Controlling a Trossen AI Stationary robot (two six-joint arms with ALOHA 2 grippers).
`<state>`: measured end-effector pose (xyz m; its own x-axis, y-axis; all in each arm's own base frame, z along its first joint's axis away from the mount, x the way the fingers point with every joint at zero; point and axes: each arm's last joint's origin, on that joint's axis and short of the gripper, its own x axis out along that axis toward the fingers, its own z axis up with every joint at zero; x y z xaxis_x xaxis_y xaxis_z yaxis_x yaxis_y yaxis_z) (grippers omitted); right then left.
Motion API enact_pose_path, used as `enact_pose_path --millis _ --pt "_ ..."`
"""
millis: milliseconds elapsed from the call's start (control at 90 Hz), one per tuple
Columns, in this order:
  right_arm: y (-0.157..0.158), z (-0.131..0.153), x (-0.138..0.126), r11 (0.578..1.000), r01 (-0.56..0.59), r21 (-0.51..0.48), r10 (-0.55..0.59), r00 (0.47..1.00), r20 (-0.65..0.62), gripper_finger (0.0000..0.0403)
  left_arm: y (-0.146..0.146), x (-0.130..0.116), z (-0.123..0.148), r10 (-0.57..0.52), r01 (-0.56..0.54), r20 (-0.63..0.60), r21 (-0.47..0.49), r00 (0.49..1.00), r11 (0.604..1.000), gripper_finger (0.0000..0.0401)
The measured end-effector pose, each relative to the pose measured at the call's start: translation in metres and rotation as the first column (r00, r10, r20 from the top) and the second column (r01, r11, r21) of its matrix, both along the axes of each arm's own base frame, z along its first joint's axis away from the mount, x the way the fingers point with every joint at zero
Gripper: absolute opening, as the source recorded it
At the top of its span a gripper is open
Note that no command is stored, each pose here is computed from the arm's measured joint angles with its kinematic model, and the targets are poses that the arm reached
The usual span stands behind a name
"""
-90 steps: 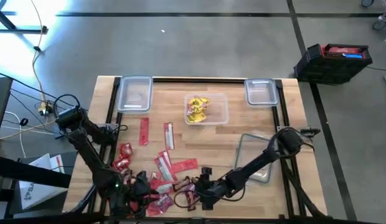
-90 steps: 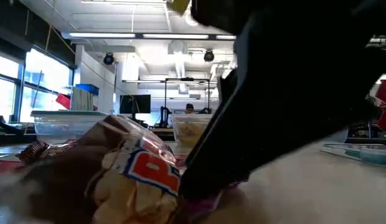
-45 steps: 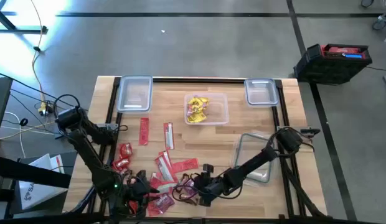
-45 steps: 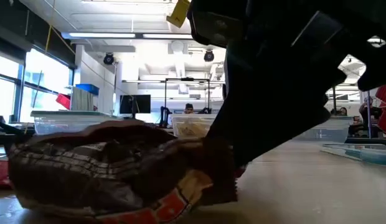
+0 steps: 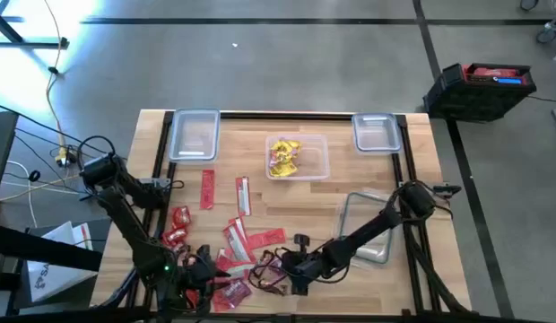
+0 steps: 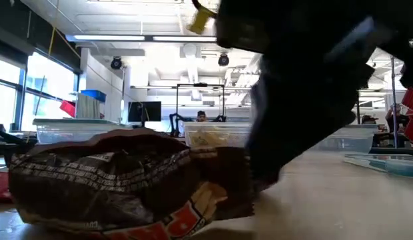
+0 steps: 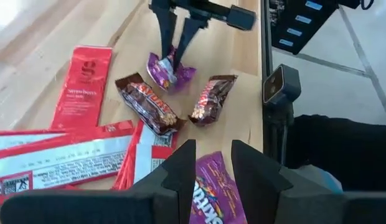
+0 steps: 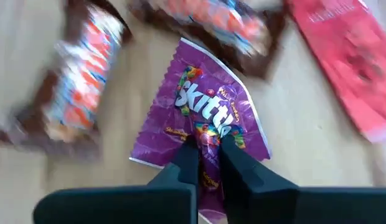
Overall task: Sort candy
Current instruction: Put the violet candy into the center transparent bin
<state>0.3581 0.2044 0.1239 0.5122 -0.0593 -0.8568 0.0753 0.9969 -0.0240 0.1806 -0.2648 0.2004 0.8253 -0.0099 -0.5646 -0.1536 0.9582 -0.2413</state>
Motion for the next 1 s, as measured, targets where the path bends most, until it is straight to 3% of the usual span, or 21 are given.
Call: enact_pose_path --millis 156,411,633,844,1000 --pt "-0.028 0.038 -0.013 0.985 0.099 -0.141 -0.103 0.994 -0.022 0.0009 0.001 0.001 0.000 0.016 -0.017 0.018 0.018 1.000 1.000 0.0087" --pt "-0.094 0.085 -0.022 0.904 0.291 -0.313 -0.306 0.952 -0.001 0.0009 0.002 0.001 0.001 0.027 -0.028 0.034 0.030 0.999 0.999 0.0087" --pt "-0.167 0.092 -0.009 0.825 0.382 -0.417 -0.421 0.907 -0.002 0.0009 0.003 0.002 0.001 0.032 -0.036 0.056 0.068 0.998 0.997 0.0087" --pt "-0.234 0.086 -0.007 0.754 0.528 -0.390 -0.581 0.814 -0.020 0.0009 0.005 0.006 0.001 0.012 -0.015 0.037 0.092 0.999 0.996 0.0087" --pt "-0.260 0.083 -0.008 0.771 0.577 -0.270 -0.614 0.786 -0.072 0.0009 0.005 0.006 0.000 -0.002 0.000 0.021 0.080 1.000 0.997 0.0087"
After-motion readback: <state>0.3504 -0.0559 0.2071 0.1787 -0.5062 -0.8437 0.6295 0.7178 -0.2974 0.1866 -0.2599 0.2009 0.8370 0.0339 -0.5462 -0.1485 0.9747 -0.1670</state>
